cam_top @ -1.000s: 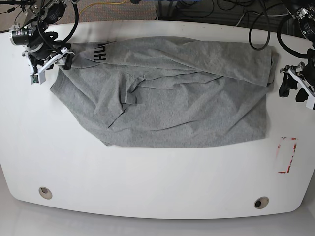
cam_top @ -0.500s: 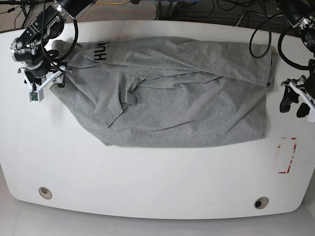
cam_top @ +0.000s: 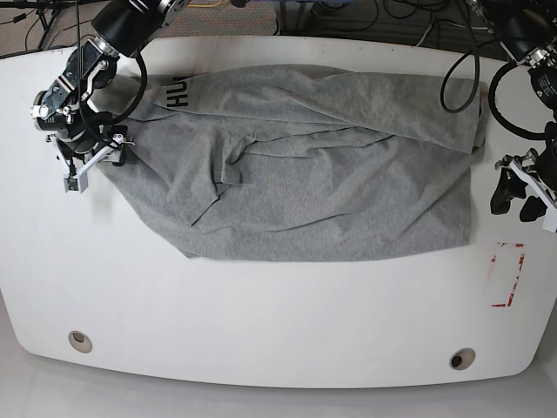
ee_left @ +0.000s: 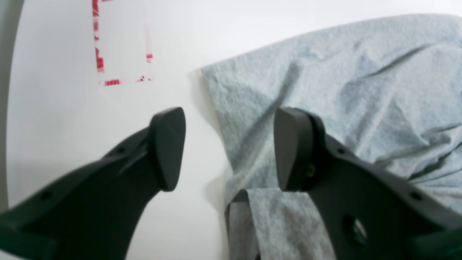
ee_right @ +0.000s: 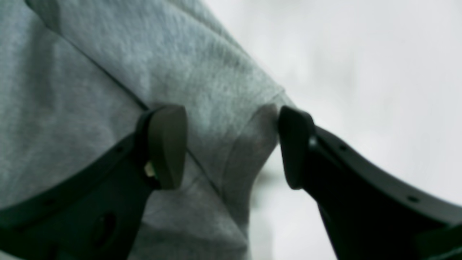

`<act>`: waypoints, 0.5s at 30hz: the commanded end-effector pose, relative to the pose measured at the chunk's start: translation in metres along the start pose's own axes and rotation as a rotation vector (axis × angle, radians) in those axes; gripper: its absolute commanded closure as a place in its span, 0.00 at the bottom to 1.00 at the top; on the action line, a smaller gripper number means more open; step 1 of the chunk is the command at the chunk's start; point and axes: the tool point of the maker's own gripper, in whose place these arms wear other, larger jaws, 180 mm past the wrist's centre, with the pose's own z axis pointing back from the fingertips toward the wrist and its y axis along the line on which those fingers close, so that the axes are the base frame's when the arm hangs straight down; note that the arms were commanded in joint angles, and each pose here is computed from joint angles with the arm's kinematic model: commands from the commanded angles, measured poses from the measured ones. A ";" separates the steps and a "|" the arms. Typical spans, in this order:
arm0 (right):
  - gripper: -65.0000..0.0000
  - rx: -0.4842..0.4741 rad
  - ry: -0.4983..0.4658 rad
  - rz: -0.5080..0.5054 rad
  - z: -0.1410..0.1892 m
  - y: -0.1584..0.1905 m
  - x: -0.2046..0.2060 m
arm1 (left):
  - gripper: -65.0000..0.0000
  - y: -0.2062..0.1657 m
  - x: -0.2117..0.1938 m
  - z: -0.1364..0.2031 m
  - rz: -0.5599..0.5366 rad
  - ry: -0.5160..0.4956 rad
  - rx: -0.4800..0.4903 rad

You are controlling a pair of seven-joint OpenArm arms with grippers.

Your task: Fold the T-shirt properly

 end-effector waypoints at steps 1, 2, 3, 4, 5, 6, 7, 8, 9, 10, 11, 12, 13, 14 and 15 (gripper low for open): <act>0.41 -0.006 -0.051 0.001 0.001 -0.008 0.015 | 0.44 0.003 0.017 0.005 -0.023 -0.050 0.004; 0.41 0.000 -0.054 -0.004 -0.001 -0.007 0.014 | 0.44 0.003 0.017 0.005 -0.023 -0.050 0.004; 0.41 0.003 -0.058 -0.007 -0.002 -0.006 0.014 | 0.44 0.003 0.017 0.005 -0.023 -0.050 0.004; 0.41 0.007 -0.070 -0.012 -0.004 -0.006 0.015 | 0.44 0.003 0.017 0.005 -0.023 -0.050 0.004; 0.41 0.015 -0.080 -0.019 -0.007 -0.005 0.015 | 0.44 0.003 0.017 0.005 -0.023 -0.050 0.004; 0.41 0.020 -0.086 -0.024 -0.009 -0.004 0.015 | 0.44 0.003 0.016 0.005 -0.022 -0.049 0.004; 0.41 0.028 -0.093 -0.031 -0.012 -0.003 0.014 | 0.44 0.003 0.015 0.004 -0.018 -0.047 0.003; 0.41 0.031 -0.097 -0.035 -0.013 -0.003 0.014 | 0.44 0.004 0.014 0.004 -0.014 -0.044 0.002; 0.41 0.035 -0.100 -0.040 -0.015 -0.003 0.013 | 0.44 0.004 0.013 0.003 -0.012 -0.043 0.001; 0.41 0.041 -0.102 -0.043 -0.017 -0.002 0.014 | 0.44 0.005 0.012 0.003 -0.008 -0.039 0.001; 0.41 0.042 -0.105 -0.045 -0.018 -0.003 0.015 | 0.44 0.006 0.011 0.002 -0.003 -0.037 0.000; 0.41 0.044 -0.104 -0.048 -0.020 -0.004 0.016 | 0.44 0.006 0.010 0.002 0.000 -0.034 0.000; 0.41 0.047 -0.100 -0.051 -0.021 -0.005 0.016 | 0.44 0.007 0.010 0.001 0.002 -0.033 0.000; 0.41 0.051 -0.094 -0.057 -0.024 -0.005 0.015 | 0.44 0.007 0.009 0.001 0.003 -0.032 -0.001; 0.41 0.053 -0.088 -0.060 -0.026 -0.007 0.014 | 0.44 0.007 0.009 0.001 0.005 -0.031 -0.001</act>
